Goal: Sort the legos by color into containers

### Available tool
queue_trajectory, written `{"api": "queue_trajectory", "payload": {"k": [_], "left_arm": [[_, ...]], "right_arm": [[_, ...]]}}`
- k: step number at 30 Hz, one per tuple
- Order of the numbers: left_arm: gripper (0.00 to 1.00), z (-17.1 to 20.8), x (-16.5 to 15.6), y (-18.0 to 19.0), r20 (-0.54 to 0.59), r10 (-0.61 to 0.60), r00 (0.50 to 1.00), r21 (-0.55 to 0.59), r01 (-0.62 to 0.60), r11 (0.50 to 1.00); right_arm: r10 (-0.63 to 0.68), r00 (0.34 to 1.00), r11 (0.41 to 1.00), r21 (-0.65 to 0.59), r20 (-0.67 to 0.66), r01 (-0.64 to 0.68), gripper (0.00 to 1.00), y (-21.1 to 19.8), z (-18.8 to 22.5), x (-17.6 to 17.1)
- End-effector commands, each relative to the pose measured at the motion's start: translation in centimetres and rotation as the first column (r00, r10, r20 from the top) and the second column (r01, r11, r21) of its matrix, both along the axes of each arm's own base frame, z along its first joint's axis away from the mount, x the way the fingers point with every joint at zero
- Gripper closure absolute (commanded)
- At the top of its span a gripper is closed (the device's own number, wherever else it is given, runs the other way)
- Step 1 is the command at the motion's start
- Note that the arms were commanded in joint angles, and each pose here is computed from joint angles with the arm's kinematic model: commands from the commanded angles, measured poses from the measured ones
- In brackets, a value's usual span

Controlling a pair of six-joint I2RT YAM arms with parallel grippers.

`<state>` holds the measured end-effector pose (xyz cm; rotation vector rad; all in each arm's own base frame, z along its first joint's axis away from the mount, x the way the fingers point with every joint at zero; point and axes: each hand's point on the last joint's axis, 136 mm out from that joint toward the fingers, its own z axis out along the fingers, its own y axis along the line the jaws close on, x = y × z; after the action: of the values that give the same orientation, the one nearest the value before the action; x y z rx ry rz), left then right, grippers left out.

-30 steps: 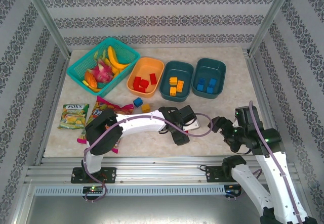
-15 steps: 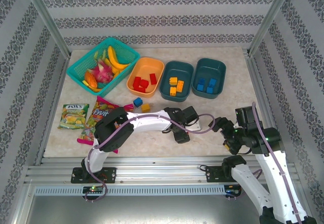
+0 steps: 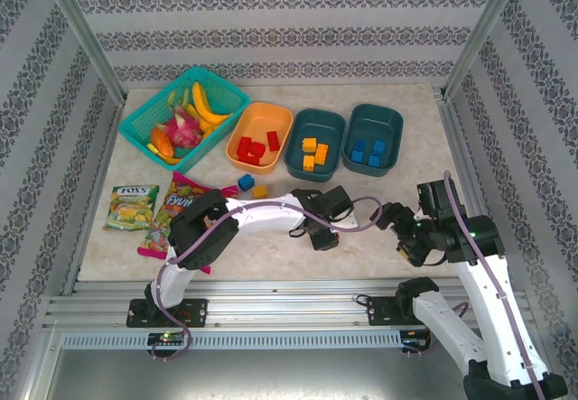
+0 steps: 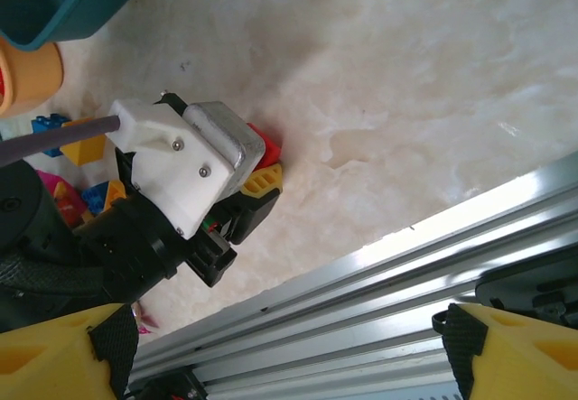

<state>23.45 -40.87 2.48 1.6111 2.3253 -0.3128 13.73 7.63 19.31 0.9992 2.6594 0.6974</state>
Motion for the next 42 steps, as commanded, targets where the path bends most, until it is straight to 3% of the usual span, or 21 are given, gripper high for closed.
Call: {"api": "queue_trajectory", "payload": {"k": [1, 6, 9, 13, 17, 22, 29, 33, 39, 42], "left_arm": [[0.71, 2.5, 2.2, -0.4, 0.007, 0.12, 0.993, -0.084, -0.119, 0.989], [0.71, 6.7, 5.6, 1.1, 0.024, 0.272, 0.962, -0.163, -0.265, 0.95], [0.71, 9.3, 8.6, 3.5, 0.009, 0.403, 0.915, -0.223, -0.391, 0.893], [0.71, 12.5, 13.0, 7.5, -0.024, 0.565, 0.825, -0.299, -0.545, 0.783], [0.7, 14.2, 17.8, 12.0, -0.072, 0.715, 0.696, -0.341, -0.691, 0.638], [0.7, 13.4, 23.6, 17.6, -0.067, 0.858, 0.509, -0.296, -0.832, 0.47], [0.7, 10.6, 30.6, 21.9, 0.041, 0.944, 0.326, -0.234, -0.916, 0.327], [0.7, 8.9, 33.1, 22.9, 0.083, 0.957, 0.279, -0.2, -0.936, 0.29], [0.69, 6.1, 34.2, 24.4, 0.072, 0.974, 0.214, -0.159, -0.962, 0.223], [0.66, 5.0, 34.2, 24.4, 0.052, 0.975, 0.214, -0.141, -0.965, 0.22]], "right_arm": [[0.038, 0.995, 0.999, -0.005, 0.096, -0.038, 0.12, 0.2, 2.1, 1.4], [0.075, 0.984, 0.997, -0.019, 0.16, -0.073, 0.13, 0.5, 3.4, 2.9], [0.104, 0.96, 0.992, 0.039, 0.26, -0.118, 0.13, 1.9, 4.9, 4.8], [0.129, 0.882, 0.961, 0.163, 0.454, -0.225, 0.13, 5.2, 8.4, 8.6], [0.207, 0.822, 0.93, 0.154, 0.531, -0.333, 0.13, 8.5, 10.5, 11.7], [0.245, 0.813, 0.919, 0.141, 0.528, -0.368, 0.13, 11.6, 9.9, 15.3], [0.249, 0.822, 0.918, 0.145, 0.512, -0.368, 0.12, 14.2, 8.2, 20.2], [0.257, 0.828, 0.905, 0.175, 0.499, -0.387, 0.12, 15.7, 7.1, 22.2], [0.273, 0.833, 0.897, 0.185, 0.481, -0.401, 0.12, 16.5, 6.5, 23.1], [0.284, 0.838, 0.893, 0.189, 0.465, -0.408, 0.12, 16.7, 5.9, 23.0]]}}
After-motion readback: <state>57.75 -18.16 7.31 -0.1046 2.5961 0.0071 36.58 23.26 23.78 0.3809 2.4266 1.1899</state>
